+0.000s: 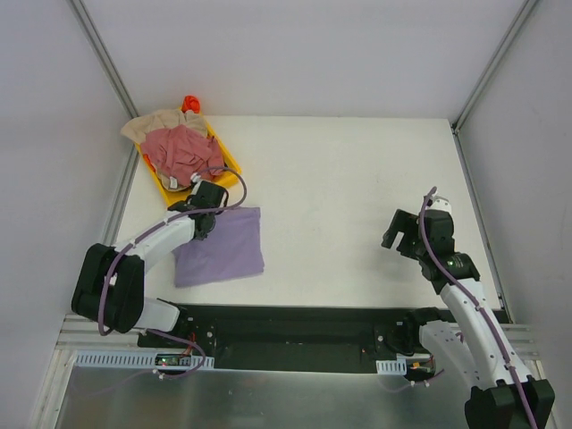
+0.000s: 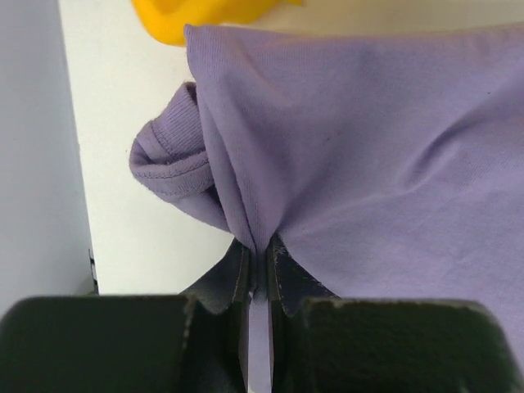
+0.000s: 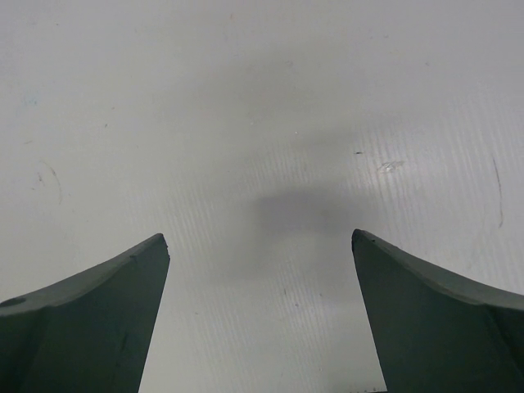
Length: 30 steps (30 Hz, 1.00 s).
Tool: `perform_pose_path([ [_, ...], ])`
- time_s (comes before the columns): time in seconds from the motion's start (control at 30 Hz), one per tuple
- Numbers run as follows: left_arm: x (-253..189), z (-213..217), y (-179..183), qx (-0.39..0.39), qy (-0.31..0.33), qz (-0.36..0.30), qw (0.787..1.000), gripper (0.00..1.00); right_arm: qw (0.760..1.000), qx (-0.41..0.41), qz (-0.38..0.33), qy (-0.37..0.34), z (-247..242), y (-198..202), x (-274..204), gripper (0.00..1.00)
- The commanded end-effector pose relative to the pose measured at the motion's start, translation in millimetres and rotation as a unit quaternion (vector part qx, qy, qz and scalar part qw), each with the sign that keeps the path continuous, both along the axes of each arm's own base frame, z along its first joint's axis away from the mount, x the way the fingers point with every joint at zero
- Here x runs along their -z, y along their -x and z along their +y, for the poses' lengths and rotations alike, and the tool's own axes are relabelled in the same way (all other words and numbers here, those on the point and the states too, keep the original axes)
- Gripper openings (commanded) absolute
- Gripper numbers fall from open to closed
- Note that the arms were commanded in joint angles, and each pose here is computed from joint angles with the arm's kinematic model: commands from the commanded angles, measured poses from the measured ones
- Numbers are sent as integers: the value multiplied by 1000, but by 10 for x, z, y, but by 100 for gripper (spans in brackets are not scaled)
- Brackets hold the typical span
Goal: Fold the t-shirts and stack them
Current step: Put the neatly folded tshirt into the corner of the board with the left arm
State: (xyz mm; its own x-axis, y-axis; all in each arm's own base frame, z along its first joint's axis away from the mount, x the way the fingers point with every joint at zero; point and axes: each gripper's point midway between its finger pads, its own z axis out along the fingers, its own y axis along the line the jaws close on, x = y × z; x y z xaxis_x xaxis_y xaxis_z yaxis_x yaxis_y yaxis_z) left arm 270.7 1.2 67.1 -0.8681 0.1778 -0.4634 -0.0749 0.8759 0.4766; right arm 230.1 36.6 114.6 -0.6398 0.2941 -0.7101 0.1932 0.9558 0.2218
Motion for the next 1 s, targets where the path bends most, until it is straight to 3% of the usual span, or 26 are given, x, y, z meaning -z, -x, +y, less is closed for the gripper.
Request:
perform_pose_path([
  [0.0, -29, 347, -91, 34, -41, -19, 998, 0, 999, 23, -7, 40, -187, -4, -44, 96],
  [0.23, -60, 875, -308, -3, -101, -30, 994, 0, 998, 40, -4, 48, -250, -11, 10, 96],
  [0.5, -93, 1244, -526, -47, -81, -55, 994, 0, 995, 64, 12, 80, -396, -25, 62, 96],
  [0.7, -130, 1427, -665, -40, -131, -39, 990, 0, 993, 72, 22, 90, -436, -40, 105, 96],
  [0.97, -99, 1550, -516, -88, -136, -30, 986, 0, 993, 71, 38, 92, -441, -7, 191, 96],
])
